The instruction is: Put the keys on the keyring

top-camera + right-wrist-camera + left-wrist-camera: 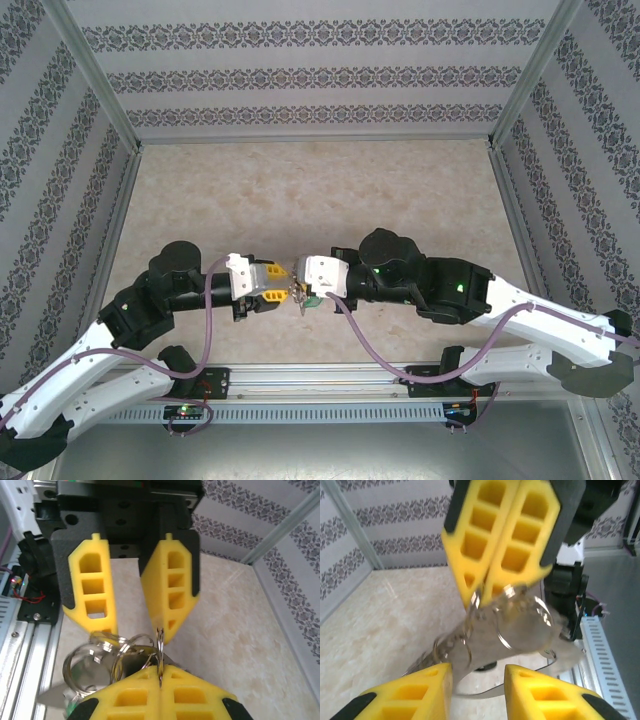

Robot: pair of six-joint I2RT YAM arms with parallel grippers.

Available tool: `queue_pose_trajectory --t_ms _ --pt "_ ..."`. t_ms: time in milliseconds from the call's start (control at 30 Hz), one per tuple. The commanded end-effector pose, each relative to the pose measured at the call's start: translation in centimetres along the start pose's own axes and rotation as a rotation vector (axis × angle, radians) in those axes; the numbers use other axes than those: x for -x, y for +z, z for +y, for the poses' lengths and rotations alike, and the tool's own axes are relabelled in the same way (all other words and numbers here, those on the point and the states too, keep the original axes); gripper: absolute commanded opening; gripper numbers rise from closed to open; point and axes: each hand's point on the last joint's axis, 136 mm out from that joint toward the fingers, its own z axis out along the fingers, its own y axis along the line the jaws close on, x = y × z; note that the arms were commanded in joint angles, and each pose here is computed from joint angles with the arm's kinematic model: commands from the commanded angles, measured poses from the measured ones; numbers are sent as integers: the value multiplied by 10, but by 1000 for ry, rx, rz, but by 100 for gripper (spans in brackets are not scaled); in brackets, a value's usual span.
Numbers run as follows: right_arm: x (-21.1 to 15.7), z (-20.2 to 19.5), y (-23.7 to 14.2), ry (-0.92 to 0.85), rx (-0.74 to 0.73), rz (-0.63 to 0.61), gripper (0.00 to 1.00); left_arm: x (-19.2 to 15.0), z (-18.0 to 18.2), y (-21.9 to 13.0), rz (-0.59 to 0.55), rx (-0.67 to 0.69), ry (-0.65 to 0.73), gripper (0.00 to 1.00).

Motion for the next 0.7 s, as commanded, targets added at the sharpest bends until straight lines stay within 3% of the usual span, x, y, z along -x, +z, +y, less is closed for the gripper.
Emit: queue_pose_trajectory --t_ms 0,267,667 --pt "-1 -20 -5 -3 -80 60 0 7 5 -15 31 55 61 33" --pt "-19 -22 4 -11 -82 191 0 22 11 -30 72 83 137 25" --pt "-13 -4 11 -10 17 197 0 22 16 -2 81 24 164 22"
